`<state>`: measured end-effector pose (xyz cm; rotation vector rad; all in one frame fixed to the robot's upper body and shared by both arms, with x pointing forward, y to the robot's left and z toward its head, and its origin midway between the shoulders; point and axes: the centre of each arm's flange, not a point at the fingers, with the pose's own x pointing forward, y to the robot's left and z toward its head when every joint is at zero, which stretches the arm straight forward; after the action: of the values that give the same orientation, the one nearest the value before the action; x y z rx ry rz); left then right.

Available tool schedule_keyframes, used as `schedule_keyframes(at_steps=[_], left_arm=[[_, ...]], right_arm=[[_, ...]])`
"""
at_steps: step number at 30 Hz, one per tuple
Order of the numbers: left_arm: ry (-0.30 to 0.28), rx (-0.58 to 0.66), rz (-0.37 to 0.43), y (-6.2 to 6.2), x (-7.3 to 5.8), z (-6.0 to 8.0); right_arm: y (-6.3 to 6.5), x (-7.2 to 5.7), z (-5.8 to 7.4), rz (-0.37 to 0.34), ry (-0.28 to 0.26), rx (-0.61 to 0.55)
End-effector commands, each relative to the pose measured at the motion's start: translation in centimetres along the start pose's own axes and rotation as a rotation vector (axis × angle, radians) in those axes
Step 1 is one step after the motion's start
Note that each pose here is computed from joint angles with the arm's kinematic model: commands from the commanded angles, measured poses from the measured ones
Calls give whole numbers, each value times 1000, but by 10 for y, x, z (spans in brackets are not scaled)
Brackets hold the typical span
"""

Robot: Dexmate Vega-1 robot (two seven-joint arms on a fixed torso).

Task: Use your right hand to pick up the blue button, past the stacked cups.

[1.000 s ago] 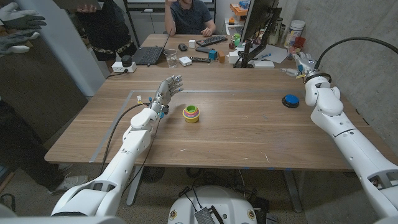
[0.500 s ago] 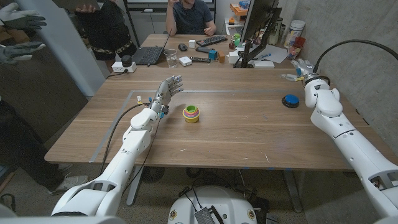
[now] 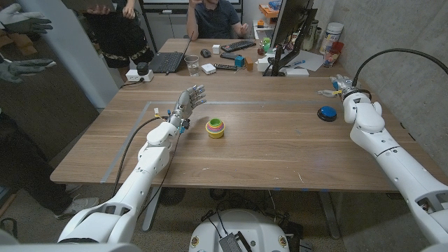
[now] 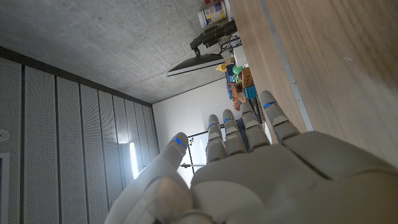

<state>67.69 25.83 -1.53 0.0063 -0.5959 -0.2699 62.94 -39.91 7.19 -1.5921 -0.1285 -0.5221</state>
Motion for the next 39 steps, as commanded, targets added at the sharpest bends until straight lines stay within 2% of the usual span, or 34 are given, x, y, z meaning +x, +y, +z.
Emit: schedule_keyframes(at_steps=[1, 19, 29, 39], left_arm=[[2, 3, -1, -1, 0, -1], [4, 8, -6, -3, 1, -1], [8, 7, -1, -2, 0, -2], [2, 9, -5, -1, 0, -2]], right_arm=[[18, 3, -4, 73, 12, -10], [37, 3, -10, 153, 15, -10], [46, 2, -5, 188, -1, -35], [49, 0, 0, 205, -19, -43]])
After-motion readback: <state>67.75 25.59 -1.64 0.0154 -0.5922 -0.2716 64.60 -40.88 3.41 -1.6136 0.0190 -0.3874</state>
